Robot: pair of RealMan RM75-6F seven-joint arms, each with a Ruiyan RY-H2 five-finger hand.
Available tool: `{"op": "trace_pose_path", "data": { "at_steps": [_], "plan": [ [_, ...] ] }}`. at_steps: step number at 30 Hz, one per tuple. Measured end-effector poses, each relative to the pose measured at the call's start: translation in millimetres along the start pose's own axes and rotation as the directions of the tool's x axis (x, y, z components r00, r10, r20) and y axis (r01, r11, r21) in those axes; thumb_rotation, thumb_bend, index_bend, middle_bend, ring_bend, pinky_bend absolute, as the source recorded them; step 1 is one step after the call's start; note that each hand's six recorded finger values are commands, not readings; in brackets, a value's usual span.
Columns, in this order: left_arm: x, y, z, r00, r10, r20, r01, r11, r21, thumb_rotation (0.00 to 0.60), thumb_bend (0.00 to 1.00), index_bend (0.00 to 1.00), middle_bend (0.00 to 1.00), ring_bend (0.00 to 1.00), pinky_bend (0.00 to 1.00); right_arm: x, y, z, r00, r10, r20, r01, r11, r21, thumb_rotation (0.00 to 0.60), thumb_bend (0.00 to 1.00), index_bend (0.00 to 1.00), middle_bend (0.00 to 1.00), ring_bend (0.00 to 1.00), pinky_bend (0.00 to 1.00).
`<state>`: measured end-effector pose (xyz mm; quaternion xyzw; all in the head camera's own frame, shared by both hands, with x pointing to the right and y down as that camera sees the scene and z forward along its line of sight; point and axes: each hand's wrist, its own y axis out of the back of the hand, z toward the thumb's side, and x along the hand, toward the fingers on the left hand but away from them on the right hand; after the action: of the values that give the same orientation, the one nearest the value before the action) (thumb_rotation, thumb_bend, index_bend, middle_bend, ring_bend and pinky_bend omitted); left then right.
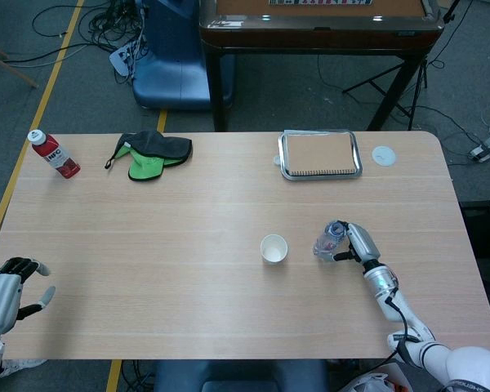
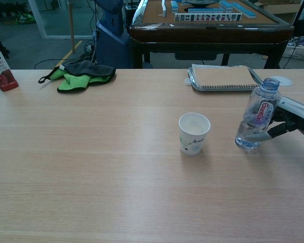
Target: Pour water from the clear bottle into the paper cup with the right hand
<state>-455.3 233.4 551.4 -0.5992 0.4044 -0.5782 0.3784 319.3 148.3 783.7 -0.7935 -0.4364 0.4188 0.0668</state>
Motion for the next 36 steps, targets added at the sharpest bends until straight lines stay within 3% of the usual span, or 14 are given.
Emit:
{"op": "trace_pose_path", "data": {
  "at_steps": [9,23,36],
  "plan": [
    [0,1,0,1.000,0.002,0.000,-0.002,1.000,-0.001,0.600,0.24,0.50,0.45,0.33,0.60,-3,1,6,1.000,-0.022,-0.014,0.022,1.000,0.007,0.600,0.00,0.53,0.48,0.41,0.53],
    [0,2,0,1.000,0.005,-0.001,-0.005,1.000,0.000,0.600,0.24,0.50,0.45,0.33,0.60,-3,14,23,0.998,-0.032,-0.048,0.034,0.999,0.031,0.600,0.00,0.58,0.53,0.47,0.55],
    [0,4,1,1.000,0.010,0.002,-0.010,1.000,-0.002,0.600,0.24,0.50,0.45,0.33,0.60,-3,31,41,1.000,0.014,-0.006,-0.012,0.988,0.156,0.600,0.00,0.59,0.54,0.49,0.56]
  ]
}}
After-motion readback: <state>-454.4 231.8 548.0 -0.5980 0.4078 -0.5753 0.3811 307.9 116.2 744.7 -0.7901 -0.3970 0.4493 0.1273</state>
